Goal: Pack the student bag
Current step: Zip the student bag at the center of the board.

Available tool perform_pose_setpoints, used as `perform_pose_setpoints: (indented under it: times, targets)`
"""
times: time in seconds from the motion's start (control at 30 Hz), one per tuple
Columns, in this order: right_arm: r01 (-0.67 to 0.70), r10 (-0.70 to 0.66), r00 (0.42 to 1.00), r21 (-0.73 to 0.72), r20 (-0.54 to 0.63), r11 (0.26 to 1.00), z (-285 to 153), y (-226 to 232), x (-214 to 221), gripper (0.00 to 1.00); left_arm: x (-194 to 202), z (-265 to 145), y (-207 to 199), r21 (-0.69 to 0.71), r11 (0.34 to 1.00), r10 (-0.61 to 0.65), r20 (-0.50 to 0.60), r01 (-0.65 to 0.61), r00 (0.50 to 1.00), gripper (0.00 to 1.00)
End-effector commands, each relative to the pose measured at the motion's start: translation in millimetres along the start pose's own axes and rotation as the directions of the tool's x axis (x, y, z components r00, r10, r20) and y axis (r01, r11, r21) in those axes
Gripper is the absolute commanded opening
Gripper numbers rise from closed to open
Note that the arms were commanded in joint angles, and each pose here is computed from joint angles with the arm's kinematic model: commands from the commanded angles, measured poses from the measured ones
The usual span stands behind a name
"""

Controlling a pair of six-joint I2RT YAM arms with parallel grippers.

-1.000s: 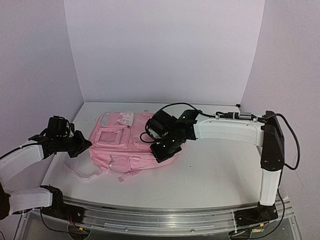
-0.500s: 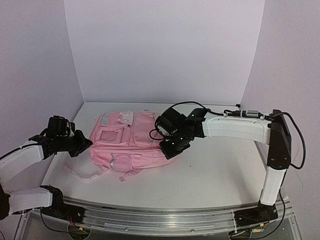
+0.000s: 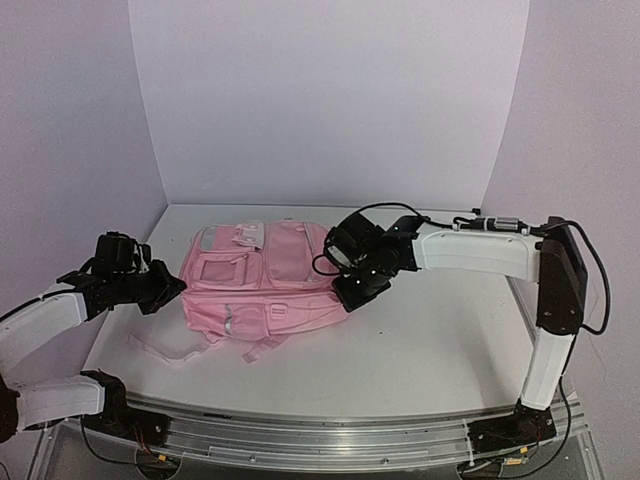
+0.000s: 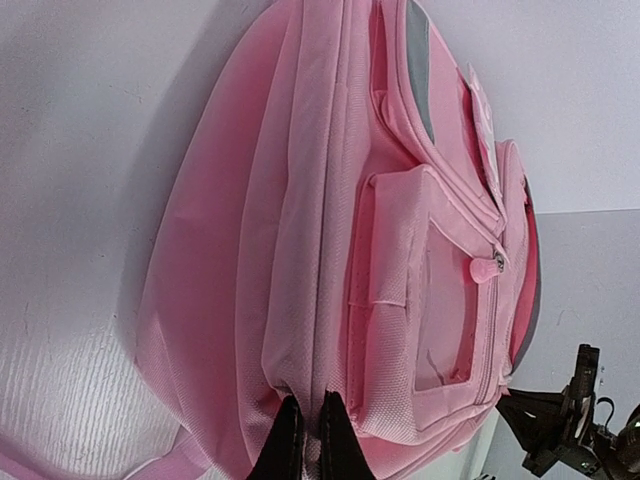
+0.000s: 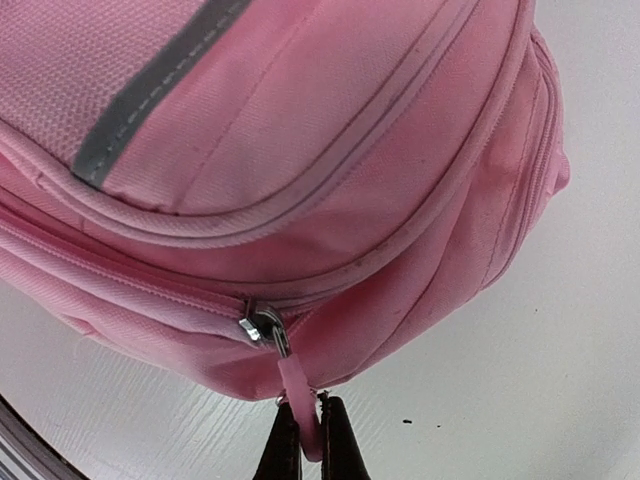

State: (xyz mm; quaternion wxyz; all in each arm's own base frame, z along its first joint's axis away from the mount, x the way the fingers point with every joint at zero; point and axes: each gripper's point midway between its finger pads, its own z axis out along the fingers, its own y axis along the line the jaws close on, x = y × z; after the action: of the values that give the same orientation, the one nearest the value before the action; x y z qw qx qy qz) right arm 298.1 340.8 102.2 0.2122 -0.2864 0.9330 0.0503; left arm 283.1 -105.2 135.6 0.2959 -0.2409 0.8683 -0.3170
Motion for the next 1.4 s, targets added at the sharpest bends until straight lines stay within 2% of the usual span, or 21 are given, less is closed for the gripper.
perform_pose_setpoints:
  times: [0.0,0.03,0.07,0.1,0.17,0.2,0.23,0.37,0.47,0.67,0.77,0.9,1.03,1.2,1.37]
  targets:
    - [-0.059,0.084,0.984,0.154,-0.158,0.986,-3,-77,39,0.00,-32,-8,22,-0.108,0.994,0.045,0.153,-0.028,0.987,0.00]
    - [-0.062,0.072,0.986,0.069,-0.150,0.996,0,-60,34,0.00,-31,-7,14,-0.073,0.996,0.058,0.140,-0.048,0.989,0.06]
    - [-0.062,0.060,0.989,-0.011,-0.136,0.998,2,-43,28,0.00,-30,-7,6,-0.038,0.998,0.063,0.123,-0.059,0.990,0.22]
    - [-0.064,0.056,0.991,-0.066,-0.121,0.996,2,-31,21,0.00,-28,-8,-3,-0.011,0.998,0.070,0.101,-0.070,0.992,0.46]
    - [-0.062,0.045,0.994,-0.164,-0.100,0.985,-1,-8,12,0.00,-29,-16,-15,0.019,0.996,0.081,0.087,-0.083,0.993,0.83]
    - [-0.054,0.036,0.995,-0.208,-0.090,0.977,-3,4,9,0.00,-31,-22,-20,0.021,0.996,0.086,0.095,-0.088,0.992,0.93]
    - [-0.050,0.030,0.996,-0.257,-0.083,0.965,-5,16,7,0.00,-35,-29,-24,0.011,0.996,0.086,0.107,-0.087,0.991,0.98]
    - [-0.036,0.000,0.995,-0.372,-0.096,0.927,-4,51,9,0.00,-50,-67,-38,-0.035,0.997,0.077,0.185,-0.072,0.980,0.99]
    - [-0.015,-0.027,0.995,-0.401,-0.099,0.916,0,68,12,0.00,-40,-73,-56,0.005,0.998,0.060,0.137,-0.061,0.989,1.00]
    - [-0.034,-0.009,0.995,-0.440,-0.095,0.897,1,85,11,0.00,39,-31,-100,0.042,0.995,0.088,-0.052,-0.086,0.995,0.99]
    - [-0.029,-0.007,0.997,-0.475,-0.075,0.880,-2,104,10,0.00,67,-18,-117,0.050,0.995,0.087,-0.069,-0.084,0.994,0.98]
    - [-0.018,-0.005,0.999,-0.563,-0.040,0.827,-7,145,3,0.00,90,-2,-107,-0.016,0.998,0.055,-0.086,-0.057,0.995,0.92]
    - [0.000,0.002,1.000,-0.587,0.002,0.810,-10,172,-4,0.00,108,11,-92,-0.086,0.996,-0.001,-0.100,-0.008,0.995,0.83]
    - [-0.009,0.052,0.997,-0.542,0.063,0.841,-21,164,-18,0.00,125,12,-64,-0.203,0.979,-0.050,-0.106,0.027,0.993,0.76]
    - [-0.025,0.086,0.991,-0.480,0.106,0.877,-28,150,-22,0.00,136,12,-48,-0.258,0.965,-0.084,-0.105,0.054,0.991,0.72]
